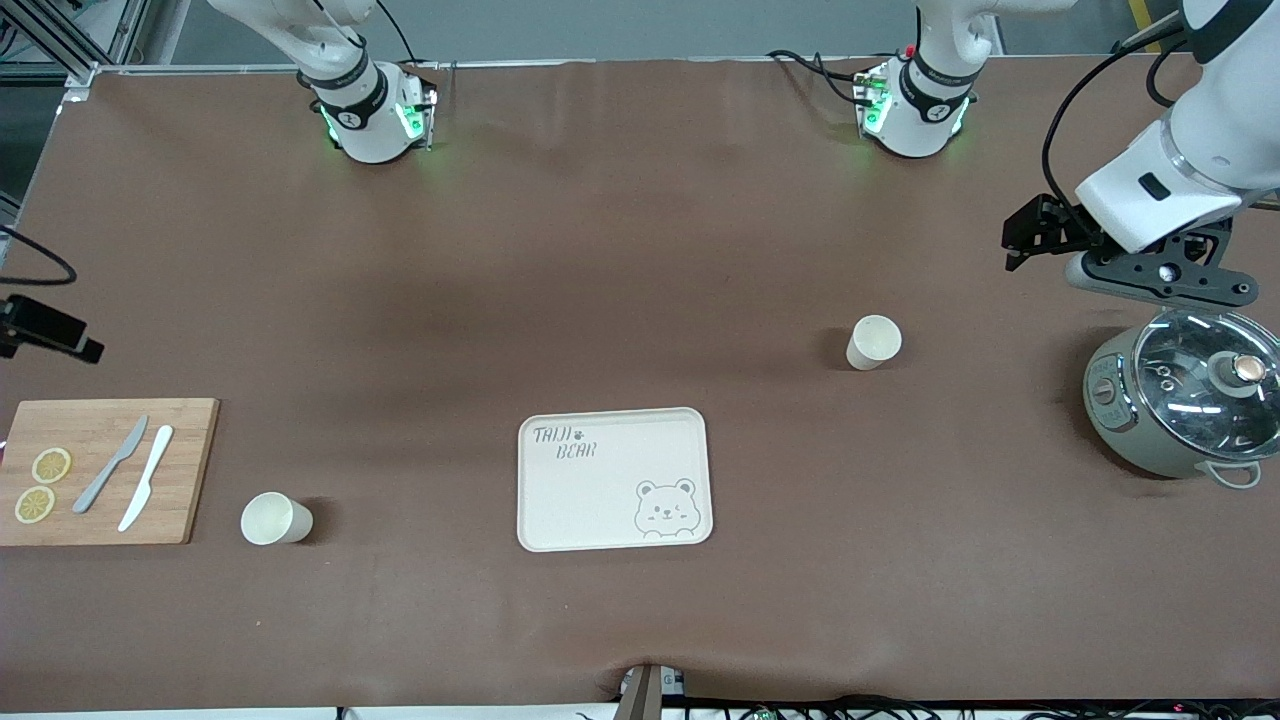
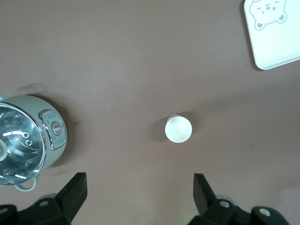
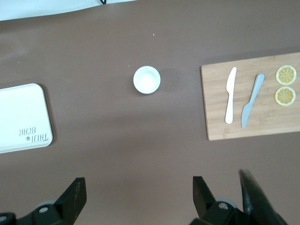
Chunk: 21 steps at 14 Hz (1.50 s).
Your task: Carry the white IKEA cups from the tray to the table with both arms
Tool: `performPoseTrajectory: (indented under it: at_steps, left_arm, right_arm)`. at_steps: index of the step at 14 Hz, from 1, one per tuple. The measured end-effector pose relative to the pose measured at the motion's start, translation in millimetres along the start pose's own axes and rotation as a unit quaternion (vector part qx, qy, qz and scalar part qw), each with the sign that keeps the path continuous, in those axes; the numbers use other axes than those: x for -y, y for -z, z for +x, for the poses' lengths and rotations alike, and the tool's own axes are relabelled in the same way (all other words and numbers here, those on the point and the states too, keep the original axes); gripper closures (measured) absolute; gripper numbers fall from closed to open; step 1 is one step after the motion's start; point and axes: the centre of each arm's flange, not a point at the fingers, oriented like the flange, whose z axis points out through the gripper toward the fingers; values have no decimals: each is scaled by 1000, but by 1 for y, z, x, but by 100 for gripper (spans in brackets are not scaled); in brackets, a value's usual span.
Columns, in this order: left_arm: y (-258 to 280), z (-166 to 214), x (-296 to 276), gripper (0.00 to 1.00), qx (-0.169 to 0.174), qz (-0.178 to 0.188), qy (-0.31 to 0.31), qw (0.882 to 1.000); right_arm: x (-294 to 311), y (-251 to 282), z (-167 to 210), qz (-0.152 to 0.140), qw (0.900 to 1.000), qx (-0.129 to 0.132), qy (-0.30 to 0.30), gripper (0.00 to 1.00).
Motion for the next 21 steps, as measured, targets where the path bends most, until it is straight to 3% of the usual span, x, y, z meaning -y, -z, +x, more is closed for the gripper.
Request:
performPoseTrajectory:
  at_steps: [4,9,21]
  left_arm:
    - [0,0,-1,0,0,0,-1,1000]
    - [0,1,-2,0,-3,0,-2,1000]
    - [-4,4,2,0,-2,0,1,1000]
  right_arm:
    - [1,27,-27,-4,1000,-2,-4,0]
    - [-2,22,-56,-13,1000,7,-6,0]
    - [2,8,-65,-17,1000,14,-1,0]
